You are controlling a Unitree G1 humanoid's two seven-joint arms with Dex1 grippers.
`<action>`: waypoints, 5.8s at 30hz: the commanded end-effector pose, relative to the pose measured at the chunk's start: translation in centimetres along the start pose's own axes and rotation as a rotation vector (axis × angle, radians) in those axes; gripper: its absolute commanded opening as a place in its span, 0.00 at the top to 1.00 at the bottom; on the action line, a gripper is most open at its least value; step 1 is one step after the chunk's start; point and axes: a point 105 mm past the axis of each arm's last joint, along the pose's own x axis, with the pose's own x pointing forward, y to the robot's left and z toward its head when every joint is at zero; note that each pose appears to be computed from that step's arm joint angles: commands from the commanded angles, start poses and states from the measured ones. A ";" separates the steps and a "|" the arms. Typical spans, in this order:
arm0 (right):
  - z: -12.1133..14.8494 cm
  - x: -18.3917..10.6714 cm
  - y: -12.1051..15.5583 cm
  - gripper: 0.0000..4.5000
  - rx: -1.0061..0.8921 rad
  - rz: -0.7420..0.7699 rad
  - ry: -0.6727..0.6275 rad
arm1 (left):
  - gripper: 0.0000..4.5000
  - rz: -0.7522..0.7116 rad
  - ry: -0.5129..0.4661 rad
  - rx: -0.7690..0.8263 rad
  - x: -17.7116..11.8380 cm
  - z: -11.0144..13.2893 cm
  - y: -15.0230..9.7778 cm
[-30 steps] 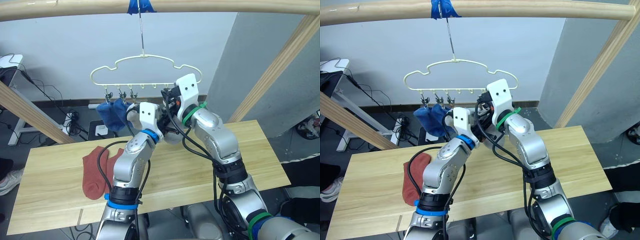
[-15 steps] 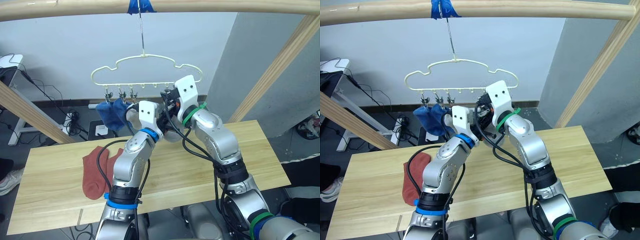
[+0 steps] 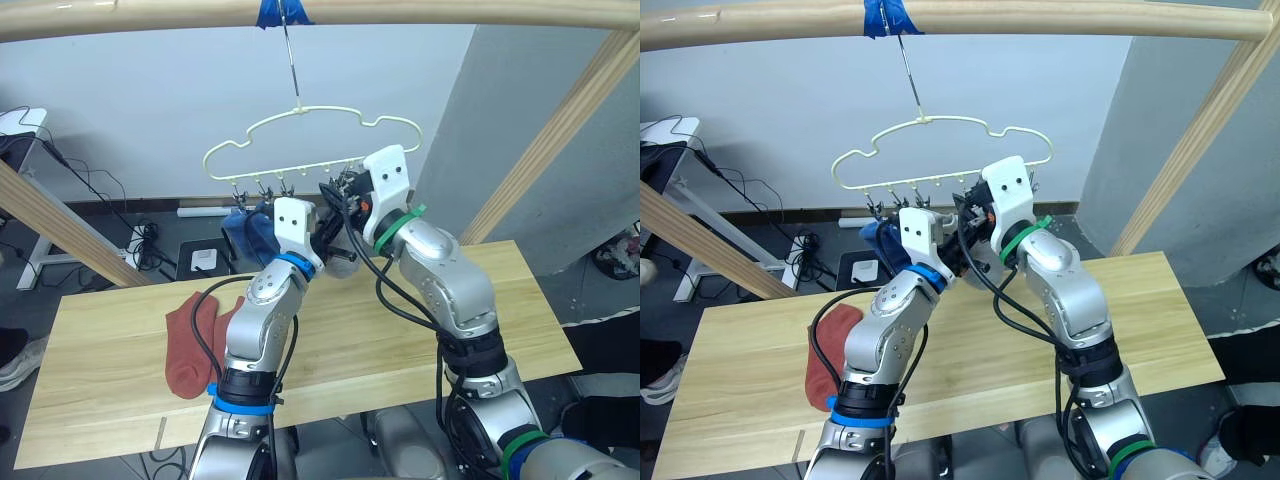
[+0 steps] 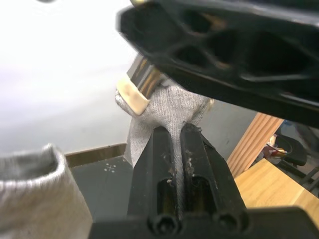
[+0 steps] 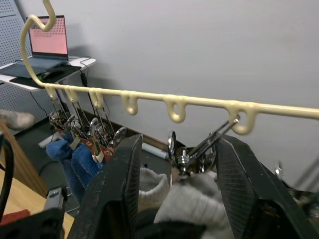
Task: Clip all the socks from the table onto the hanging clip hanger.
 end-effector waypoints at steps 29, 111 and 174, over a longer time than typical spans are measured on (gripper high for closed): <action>0.5 -5.8 -1.8 0.50 -0.160 -0.071 -0.016 | 0.25 -0.277 0.061 0.375 -5.0 1.9 1.0; -1.4 -2.0 -4.0 0.50 -0.086 -0.205 0.064 | 0.25 -0.402 0.066 0.435 -5.3 3.5 1.3; 0.0 0.5 -3.7 0.50 0.106 -0.334 0.020 | 0.25 -0.404 0.074 0.440 -5.1 3.0 1.2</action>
